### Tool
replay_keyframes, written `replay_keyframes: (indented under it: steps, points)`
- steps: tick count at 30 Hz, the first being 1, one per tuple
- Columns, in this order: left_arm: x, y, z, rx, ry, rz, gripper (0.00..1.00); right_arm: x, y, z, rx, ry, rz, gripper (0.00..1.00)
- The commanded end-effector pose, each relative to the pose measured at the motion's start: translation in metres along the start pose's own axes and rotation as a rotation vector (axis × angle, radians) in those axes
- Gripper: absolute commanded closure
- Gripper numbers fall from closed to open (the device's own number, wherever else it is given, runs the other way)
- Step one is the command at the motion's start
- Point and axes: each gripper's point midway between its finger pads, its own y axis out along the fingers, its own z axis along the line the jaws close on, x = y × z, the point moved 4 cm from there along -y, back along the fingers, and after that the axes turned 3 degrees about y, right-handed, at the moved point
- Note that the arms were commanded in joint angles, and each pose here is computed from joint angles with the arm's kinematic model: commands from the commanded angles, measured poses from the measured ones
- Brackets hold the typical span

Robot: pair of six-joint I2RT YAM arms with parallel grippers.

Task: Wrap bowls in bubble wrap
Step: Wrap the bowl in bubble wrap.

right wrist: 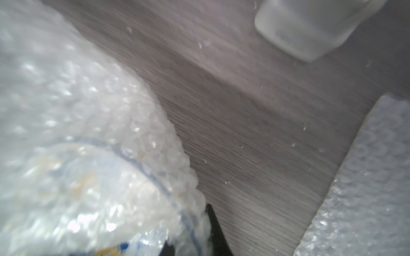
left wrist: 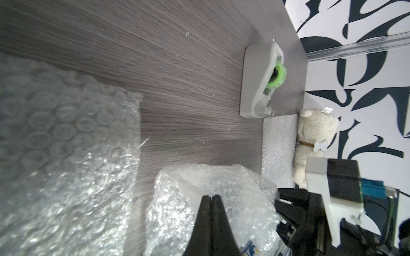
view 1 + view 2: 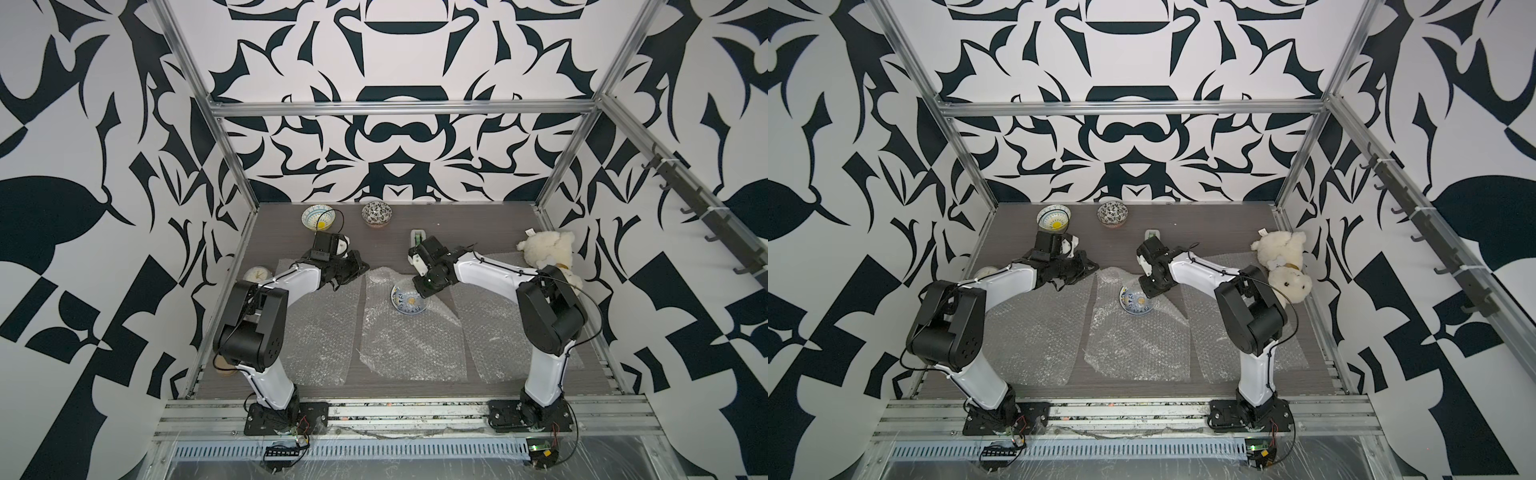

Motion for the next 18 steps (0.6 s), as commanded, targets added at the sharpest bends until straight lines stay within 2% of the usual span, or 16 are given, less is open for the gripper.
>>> replay_keyframes:
  steps: [1,7,18]
  points:
    - [-0.002,-0.014,-0.027,-0.107,0.016,0.006,1.00,0.000,0.004,-0.008,-0.051,0.018,-0.011,0.93]
    - [-0.018,-0.025,-0.056,-0.189,0.020,0.052,1.00,-0.002,0.010,-0.007,-0.043,0.038,-0.010,0.97]
    - [-0.084,-0.015,-0.107,-0.275,0.046,0.176,1.00,0.001,0.021,-0.007,0.008,0.096,-0.003,0.99]
